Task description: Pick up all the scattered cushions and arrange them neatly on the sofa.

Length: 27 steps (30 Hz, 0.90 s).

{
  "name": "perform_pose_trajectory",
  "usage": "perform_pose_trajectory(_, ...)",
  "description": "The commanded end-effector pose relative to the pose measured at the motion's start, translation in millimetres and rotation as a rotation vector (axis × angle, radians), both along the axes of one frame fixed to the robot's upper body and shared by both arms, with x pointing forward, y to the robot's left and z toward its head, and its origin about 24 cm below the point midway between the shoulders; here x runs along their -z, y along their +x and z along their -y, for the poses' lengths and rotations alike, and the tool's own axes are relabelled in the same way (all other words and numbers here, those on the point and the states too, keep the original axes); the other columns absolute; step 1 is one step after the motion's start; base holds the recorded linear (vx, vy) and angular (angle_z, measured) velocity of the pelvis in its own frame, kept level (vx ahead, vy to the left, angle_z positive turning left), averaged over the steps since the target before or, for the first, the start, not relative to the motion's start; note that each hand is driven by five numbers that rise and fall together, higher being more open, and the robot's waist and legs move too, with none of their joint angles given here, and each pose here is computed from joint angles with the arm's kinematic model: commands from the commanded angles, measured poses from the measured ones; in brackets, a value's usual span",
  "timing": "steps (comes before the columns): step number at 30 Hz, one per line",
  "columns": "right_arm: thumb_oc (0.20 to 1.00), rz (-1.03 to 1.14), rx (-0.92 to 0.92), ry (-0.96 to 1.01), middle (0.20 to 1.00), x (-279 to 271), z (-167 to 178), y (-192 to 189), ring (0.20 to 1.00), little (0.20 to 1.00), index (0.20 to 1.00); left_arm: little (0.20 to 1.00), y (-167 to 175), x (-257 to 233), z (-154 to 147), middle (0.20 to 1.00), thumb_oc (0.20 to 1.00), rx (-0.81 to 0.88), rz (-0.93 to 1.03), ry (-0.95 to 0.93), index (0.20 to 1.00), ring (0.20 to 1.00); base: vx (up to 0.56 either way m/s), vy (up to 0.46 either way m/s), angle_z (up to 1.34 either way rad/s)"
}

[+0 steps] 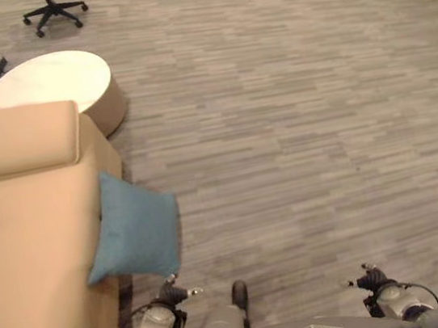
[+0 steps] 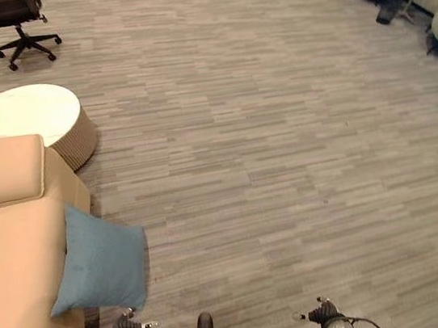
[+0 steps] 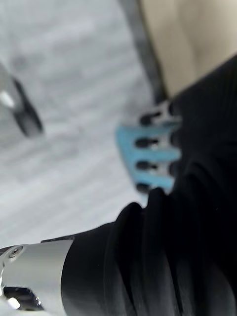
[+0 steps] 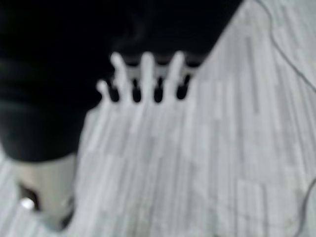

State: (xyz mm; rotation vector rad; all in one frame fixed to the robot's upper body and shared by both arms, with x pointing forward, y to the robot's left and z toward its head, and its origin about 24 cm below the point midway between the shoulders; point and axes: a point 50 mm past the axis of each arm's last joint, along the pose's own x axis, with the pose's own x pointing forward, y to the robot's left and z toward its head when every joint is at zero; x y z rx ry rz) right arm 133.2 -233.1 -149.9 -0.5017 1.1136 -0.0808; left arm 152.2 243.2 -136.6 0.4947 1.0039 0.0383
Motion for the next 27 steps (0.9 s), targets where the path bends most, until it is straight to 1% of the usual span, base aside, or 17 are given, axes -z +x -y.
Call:
perform_pose_trajectory(1,1.000,0.027,-0.011,-0.042,1.000,-6.4,13.7,6.8,1.000,1.000,1.000,1.000,-1.4,1.5,5.1,1.000,1.000,-0.020,0.017,-0.018,1.000,1.000,0.30,-0.002,0.33)
perform_pose_trajectory(5,1.000,0.031,-0.018,-0.045,1.000,-7.2,14.3,8.5,1.000,1.000,1.000,1.000,-3.1,4.1,8.4,1.000,1.000,-0.002,-0.001,-0.015,1.000,1.000,0.36,-0.037,0.50)
perform_pose_trajectory(7,1.000,0.014,-0.006,-0.052,1.000,-5.9,17.4,2.8,1.000,1.000,1.000,1.000,-1.0,4.7,13.4,1.000,1.000,0.011,0.000,-0.022,1.000,1.000,0.36,-0.096,0.83)
perform_pose_trajectory(11,1.000,0.009,-0.007,-0.063,1.000,-5.8,21.4,-1.7,1.000,1.000,1.000,1.000,-10.3,10.4,20.8,1.000,1.000,-0.010,-0.028,-0.047,1.000,1.000,0.29,-0.124,1.34)
perform_pose_trajectory(14,1.000,0.080,0.009,-0.063,1.000,-13.5,24.5,14.6,1.000,1.000,1.000,1.000,-4.3,9.2,28.3,1.000,1.000,-0.005,-0.006,-0.072,1.000,1.000,0.10,-0.161,0.97)
perform_pose_trajectory(19,1.000,0.073,0.050,-0.070,1.000,-12.8,30.5,7.8,1.000,1.000,1.000,1.000,3.1,5.7,28.4,1.000,1.000,-0.003,0.023,-0.075,1.000,1.000,0.10,-0.144,1.07)
perform_pose_trajectory(22,1.000,0.055,0.080,-0.071,1.000,-10.7,32.5,1.2,1.000,1.000,1.000,1.000,5.1,4.7,28.3,1.000,1.000,0.020,0.024,-0.065,1.000,1.000,0.31,-0.042,1.28)
perform_pose_trajectory(24,1.000,0.050,0.084,-0.048,1.000,-8.5,27.5,-0.3,1.000,1.000,1.000,1.000,-1.3,6.5,23.0,1.000,1.000,-0.030,0.014,-0.076,1.000,1.000,0.29,0.030,0.99)
perform_pose_trajectory(27,1.000,0.048,0.053,-0.040,1.000,-7.3,21.5,1.2,1.000,1.000,1.000,1.000,-10.6,9.4,17.7,1.000,1.000,-0.064,-0.011,-0.072,1.000,1.000,0.18,0.042,0.17)
